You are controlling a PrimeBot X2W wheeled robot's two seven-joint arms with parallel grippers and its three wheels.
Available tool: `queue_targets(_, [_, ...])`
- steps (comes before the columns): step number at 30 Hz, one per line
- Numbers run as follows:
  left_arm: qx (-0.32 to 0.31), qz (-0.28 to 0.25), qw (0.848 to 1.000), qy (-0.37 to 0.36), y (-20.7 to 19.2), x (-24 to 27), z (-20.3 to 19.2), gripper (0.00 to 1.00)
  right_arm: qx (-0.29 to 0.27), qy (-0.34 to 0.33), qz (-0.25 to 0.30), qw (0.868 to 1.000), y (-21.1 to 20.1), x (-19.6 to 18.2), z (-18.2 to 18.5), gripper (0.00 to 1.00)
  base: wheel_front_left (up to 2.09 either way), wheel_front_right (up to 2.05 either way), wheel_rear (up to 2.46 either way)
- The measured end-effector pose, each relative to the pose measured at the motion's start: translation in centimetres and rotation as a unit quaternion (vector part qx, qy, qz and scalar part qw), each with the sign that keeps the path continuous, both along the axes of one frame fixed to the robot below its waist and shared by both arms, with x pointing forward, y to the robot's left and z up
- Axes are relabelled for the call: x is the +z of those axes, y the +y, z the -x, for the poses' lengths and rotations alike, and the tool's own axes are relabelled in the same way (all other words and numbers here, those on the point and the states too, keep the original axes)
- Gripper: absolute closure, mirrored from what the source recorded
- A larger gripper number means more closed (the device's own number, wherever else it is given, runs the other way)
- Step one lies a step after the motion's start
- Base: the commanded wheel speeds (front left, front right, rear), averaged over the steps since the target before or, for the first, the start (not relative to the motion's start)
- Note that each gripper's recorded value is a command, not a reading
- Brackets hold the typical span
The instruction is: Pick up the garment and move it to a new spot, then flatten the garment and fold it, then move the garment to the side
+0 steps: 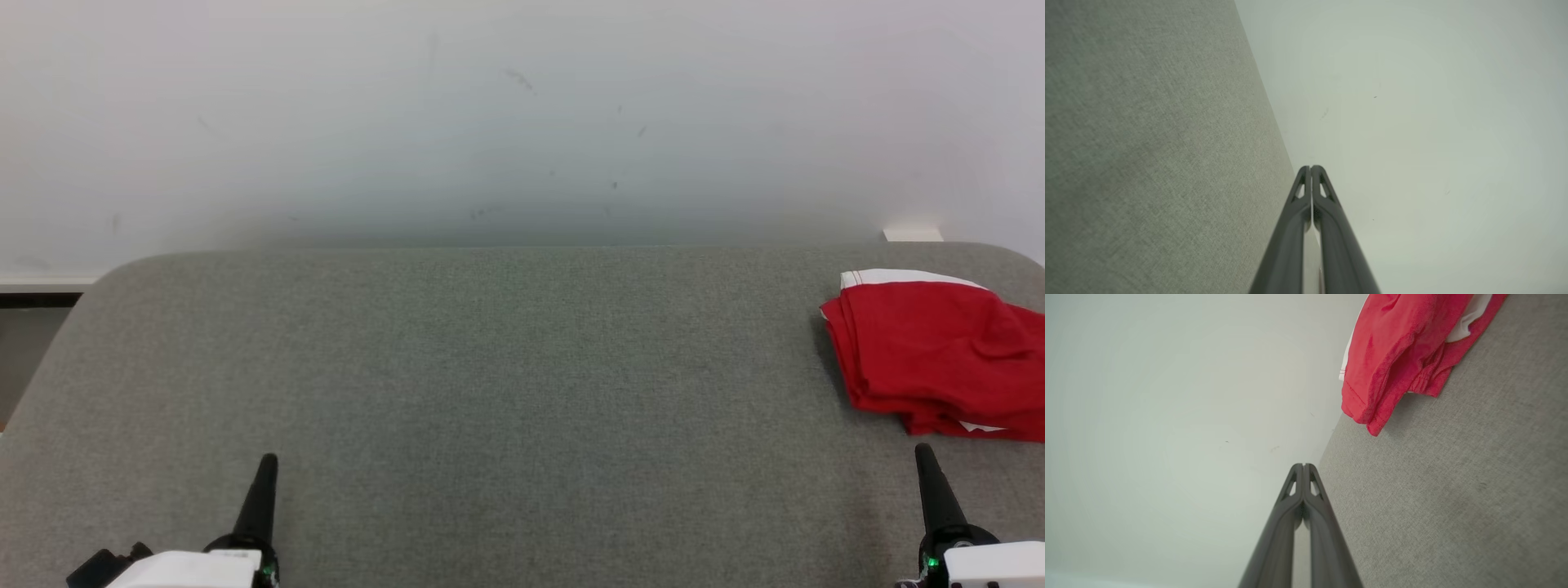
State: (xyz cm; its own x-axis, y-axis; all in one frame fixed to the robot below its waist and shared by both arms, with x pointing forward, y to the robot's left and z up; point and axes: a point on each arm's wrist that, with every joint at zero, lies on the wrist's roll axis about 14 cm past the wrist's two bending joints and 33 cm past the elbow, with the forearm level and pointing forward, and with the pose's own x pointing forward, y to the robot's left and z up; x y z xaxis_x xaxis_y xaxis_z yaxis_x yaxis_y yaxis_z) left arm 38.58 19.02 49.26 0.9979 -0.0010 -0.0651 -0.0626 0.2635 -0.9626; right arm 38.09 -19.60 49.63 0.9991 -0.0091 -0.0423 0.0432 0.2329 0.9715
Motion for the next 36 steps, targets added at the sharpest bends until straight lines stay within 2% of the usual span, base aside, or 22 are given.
queue_targets(36, [0.004,0.13,0.991,-0.028,0.9,1.5,-0.4,1.0,0.004,-0.018,-0.114,0.993,-0.4,0.9,-0.8,1.0,0.0,0.0,0.0])
